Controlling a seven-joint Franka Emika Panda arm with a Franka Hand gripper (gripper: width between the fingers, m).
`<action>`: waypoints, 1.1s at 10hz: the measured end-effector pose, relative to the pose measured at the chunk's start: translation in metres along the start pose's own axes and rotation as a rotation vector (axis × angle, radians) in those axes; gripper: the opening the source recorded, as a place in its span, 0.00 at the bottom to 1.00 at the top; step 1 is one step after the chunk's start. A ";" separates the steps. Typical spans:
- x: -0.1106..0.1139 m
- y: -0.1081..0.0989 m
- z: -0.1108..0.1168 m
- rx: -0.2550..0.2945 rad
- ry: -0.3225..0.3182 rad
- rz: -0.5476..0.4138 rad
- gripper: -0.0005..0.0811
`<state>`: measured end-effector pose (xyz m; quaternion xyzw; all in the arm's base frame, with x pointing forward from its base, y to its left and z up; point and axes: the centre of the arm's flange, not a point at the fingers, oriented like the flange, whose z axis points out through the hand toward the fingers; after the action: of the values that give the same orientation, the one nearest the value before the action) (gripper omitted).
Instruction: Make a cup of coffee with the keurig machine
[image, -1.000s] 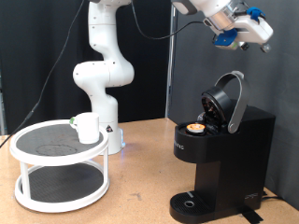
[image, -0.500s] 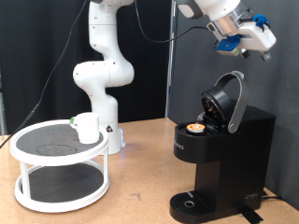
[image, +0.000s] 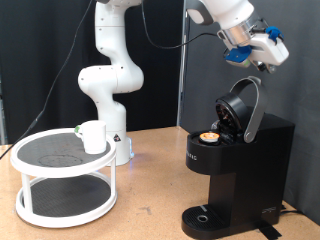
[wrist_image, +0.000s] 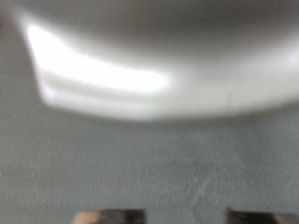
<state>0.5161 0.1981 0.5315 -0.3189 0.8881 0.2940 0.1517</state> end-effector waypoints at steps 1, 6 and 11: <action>0.004 -0.004 0.002 0.002 0.007 0.008 0.07; 0.016 -0.017 -0.002 0.012 0.009 0.030 0.01; 0.040 -0.038 -0.039 0.073 0.003 0.002 0.01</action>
<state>0.5075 0.1308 0.5277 -0.3126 0.8989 0.2610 0.1614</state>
